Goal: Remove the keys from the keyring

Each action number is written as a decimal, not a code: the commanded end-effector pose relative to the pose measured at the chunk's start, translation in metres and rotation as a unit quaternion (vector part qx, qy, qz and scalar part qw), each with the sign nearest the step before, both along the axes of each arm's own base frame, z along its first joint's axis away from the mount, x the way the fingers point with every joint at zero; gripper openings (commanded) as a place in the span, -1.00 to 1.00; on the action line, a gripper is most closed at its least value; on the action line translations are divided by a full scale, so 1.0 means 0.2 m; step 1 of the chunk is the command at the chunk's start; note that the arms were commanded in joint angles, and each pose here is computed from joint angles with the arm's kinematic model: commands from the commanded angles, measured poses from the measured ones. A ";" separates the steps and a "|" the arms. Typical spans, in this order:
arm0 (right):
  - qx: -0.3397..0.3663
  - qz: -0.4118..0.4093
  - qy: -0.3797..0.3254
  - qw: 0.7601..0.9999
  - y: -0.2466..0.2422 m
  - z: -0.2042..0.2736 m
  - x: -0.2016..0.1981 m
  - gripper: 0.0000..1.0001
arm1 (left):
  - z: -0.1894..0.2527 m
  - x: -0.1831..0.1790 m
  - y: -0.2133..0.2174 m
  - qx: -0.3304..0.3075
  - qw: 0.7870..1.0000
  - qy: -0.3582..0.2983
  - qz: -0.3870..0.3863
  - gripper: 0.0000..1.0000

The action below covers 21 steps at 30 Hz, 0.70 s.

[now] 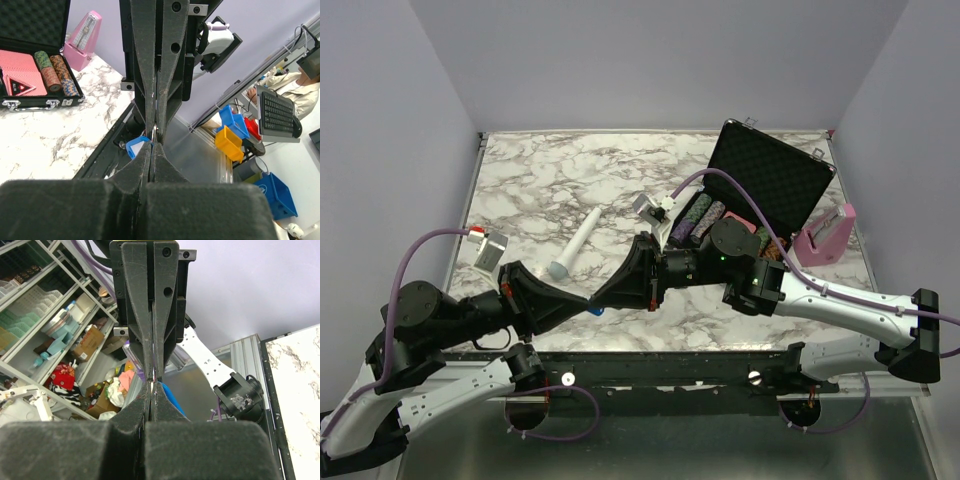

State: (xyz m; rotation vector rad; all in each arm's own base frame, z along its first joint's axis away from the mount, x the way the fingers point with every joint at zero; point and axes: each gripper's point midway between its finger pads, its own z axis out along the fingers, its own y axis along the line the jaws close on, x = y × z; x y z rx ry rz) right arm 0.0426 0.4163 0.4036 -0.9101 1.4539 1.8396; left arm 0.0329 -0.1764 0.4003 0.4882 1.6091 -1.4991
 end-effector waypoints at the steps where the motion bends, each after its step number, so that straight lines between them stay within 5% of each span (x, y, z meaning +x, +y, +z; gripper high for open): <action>1: 0.009 0.013 -0.003 1.000 -0.01 0.03 -0.03 -0.99 | 0.00 -0.01 0.00 0.017 1.000 -0.011 -0.006 -1.00; 21: -0.090 0.105 -0.011 0.990 0.02 -0.10 -0.14 -0.99 | -0.17 -0.06 0.01 0.157 0.986 -0.017 -0.057 -1.00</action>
